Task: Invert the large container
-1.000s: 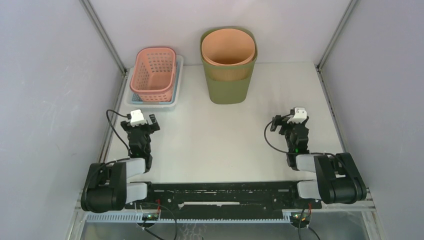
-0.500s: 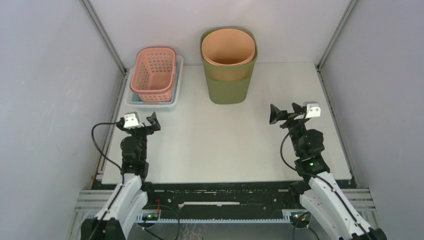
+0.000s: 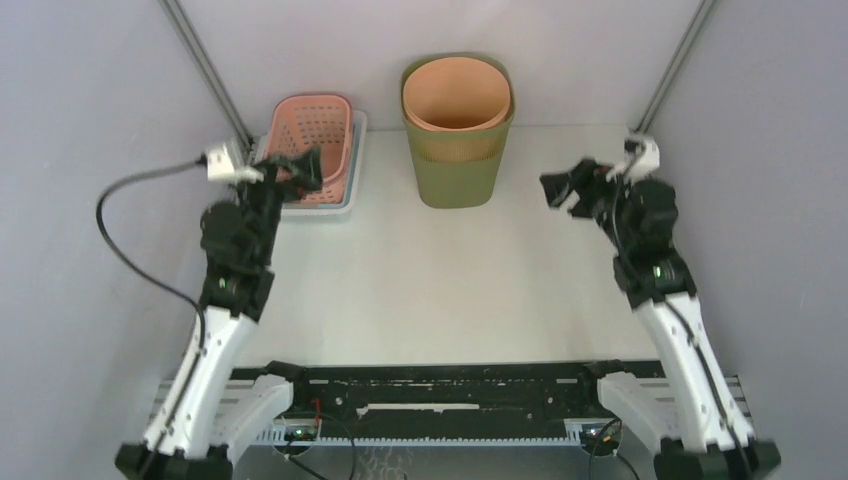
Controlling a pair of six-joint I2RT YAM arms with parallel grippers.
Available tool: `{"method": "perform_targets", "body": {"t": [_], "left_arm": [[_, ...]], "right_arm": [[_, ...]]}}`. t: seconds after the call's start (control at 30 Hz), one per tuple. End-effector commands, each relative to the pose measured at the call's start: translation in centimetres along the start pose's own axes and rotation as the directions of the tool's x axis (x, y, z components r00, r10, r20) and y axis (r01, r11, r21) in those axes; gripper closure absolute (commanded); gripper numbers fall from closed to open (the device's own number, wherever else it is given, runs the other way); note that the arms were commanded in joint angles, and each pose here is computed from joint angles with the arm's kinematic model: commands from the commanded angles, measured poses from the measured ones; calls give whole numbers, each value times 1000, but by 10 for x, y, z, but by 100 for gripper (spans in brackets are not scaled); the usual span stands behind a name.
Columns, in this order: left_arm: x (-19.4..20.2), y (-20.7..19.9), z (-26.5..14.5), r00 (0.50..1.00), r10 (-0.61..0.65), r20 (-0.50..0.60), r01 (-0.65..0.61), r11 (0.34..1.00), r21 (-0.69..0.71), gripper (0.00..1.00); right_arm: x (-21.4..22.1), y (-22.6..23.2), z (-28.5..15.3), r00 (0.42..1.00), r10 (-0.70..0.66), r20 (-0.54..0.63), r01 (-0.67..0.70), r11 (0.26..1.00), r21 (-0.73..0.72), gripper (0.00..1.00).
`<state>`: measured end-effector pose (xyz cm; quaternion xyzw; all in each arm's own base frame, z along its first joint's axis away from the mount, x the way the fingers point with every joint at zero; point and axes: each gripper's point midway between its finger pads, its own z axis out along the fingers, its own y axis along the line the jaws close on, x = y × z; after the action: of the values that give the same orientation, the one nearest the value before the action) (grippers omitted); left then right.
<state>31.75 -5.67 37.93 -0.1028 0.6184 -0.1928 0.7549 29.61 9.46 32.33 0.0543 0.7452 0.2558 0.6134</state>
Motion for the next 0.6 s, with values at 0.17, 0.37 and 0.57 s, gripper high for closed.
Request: {"method": "perform_targets", "body": {"t": [0.17,0.37,0.57], "left_arm": [[-37,-67,80,990,76,-116,-84,995,-60,0],[31,-115,151,933,-63,-355,129,978,166,0],[33,-118,174,938,75,-339,-32,991,131,0]], "right_arm": [[-68,-3,103,992,50,-117,-38,994,102,75],[-65,-10,158,980,68,-187,-48,993,112,63],[-69,3,186,983,-3,-182,22,995,100,41]]}}
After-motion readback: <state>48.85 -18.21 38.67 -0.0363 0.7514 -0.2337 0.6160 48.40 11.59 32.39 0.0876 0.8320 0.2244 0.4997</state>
